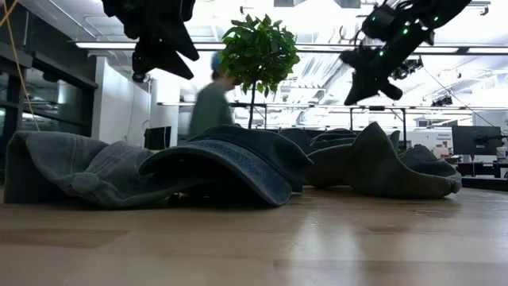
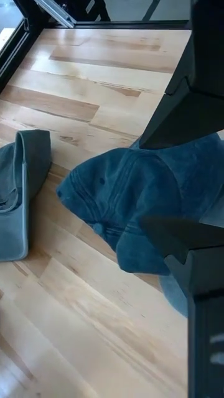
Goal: Pick & Place hat
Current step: Put the blue cap into the blue bin
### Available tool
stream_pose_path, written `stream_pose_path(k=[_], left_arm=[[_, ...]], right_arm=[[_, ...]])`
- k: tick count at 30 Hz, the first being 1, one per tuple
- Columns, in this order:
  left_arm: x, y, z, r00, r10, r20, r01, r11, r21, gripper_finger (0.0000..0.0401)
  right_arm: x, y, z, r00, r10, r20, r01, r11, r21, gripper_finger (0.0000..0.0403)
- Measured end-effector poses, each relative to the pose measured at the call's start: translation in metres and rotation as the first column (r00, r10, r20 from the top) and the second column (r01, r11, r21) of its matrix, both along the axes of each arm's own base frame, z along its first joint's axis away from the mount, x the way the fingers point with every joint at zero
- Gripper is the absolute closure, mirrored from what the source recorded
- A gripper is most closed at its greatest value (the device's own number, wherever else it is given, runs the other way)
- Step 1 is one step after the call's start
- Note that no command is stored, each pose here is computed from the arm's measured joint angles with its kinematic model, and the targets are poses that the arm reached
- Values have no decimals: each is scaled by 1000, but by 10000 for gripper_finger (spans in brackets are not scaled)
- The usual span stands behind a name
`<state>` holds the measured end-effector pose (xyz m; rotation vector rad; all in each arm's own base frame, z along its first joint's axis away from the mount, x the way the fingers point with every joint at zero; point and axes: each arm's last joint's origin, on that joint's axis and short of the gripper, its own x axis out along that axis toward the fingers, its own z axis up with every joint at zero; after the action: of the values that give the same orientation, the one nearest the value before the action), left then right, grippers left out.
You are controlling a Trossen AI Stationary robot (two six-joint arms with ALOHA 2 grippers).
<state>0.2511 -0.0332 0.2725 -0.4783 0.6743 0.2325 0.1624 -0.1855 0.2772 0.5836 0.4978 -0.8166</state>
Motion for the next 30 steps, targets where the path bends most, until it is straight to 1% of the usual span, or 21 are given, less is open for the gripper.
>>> stream_pose_path(k=[5, 9, 12, 14, 17, 18, 25, 30], left_arm=[[-1, 0, -1, 999, 31, -17, -32, 998, -53, 215], [-2, -2, -2, 999, 33, -29, -37, 991, -128, 215], [2, -4, -6, 998, 36, -41, -43, 986, -160, 215], [4, -9, -10, 998, 27, -59, -36, 987, -158, 215], [10, -19, -15, 999, 2, -53, -10, 988, -153, 215], [9, -24, -18, 997, -9, -71, -2, 990, -144, 215], [12, -57, -36, 990, -75, -122, 66, 995, -76, 216], [9, -81, -44, 977, -166, -131, 160, 985, -59, 216]], right_arm=[[-7, 15, 19, 985, 139, 106, -136, 990, -39, 402], [-12, 26, 31, 948, 253, 192, -248, 967, -52, 402], [-12, 34, 36, 912, 341, 229, -334, 940, -69, 402], [-10, 40, 39, 888, 396, 235, -386, 918, -89, 402], [-5, 48, 41, 860, 457, 225, -442, 889, -118, 402], [-4, 51, 41, 852, 474, 221, -457, 881, -125, 402], [5, 63, 41, 803, 551, 225, -536, 834, -128, 402], [10, 71, 41, 771, 593, 230, -581, 804, -126, 402]])
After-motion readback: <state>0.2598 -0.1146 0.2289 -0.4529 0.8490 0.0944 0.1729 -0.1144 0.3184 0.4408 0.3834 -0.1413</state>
